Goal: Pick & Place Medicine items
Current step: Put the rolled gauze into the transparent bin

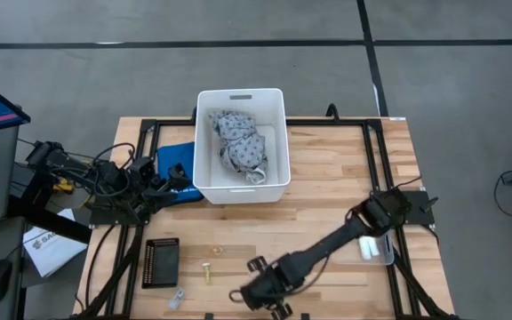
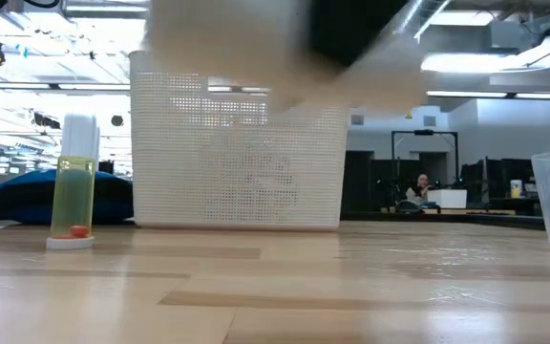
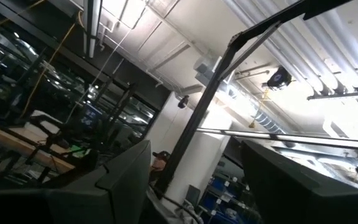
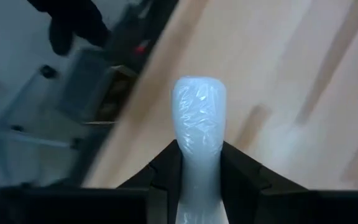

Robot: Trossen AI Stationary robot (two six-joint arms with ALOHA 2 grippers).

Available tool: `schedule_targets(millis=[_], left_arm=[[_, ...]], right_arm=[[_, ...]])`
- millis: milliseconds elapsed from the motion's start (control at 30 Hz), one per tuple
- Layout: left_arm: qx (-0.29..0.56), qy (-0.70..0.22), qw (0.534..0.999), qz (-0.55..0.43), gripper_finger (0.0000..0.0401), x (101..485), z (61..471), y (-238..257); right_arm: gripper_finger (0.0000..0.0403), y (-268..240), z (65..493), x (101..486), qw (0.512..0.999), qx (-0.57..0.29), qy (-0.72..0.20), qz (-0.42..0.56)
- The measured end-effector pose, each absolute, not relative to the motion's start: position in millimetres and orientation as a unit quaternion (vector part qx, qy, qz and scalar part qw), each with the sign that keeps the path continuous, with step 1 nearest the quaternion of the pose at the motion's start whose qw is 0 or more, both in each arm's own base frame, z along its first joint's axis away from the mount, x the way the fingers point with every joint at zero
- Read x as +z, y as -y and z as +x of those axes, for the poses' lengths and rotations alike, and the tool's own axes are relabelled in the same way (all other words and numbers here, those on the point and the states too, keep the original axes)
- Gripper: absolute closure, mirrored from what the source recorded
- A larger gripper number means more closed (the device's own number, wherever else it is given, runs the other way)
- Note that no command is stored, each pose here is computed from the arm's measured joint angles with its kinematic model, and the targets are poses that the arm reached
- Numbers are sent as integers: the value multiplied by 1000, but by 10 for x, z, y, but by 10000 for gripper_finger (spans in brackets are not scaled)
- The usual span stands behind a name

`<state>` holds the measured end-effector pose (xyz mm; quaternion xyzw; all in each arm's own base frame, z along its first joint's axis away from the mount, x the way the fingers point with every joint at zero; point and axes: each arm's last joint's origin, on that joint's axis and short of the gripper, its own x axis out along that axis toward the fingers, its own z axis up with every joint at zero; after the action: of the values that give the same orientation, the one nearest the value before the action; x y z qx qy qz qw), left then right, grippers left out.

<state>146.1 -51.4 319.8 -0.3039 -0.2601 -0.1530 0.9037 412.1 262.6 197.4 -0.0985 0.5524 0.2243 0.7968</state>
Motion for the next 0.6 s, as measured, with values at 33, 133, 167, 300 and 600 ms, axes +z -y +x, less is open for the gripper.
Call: schedule_targets(millis=[33,133,167,300,600], left_arm=[[-155,259,903,-305,160,3198,1461,515],[-156,259,903,-306,160,3198,1461,516],[-156,259,903,-305,160,3198,1461,516],[-157,259,903,-305,160,3198,1461,517],[-167,256,899,-313,160,3198,1461,522]], right_arm=[[318,-2691,4072,2012,795,215,-561,-82],[318,-2886,3941,2118,797,179,-577,-19],[318,-2948,3893,2147,796,165,-583,4],[318,-3155,3670,2214,787,84,-607,73],[318,-3212,2898,2684,787,-212,-558,156]])
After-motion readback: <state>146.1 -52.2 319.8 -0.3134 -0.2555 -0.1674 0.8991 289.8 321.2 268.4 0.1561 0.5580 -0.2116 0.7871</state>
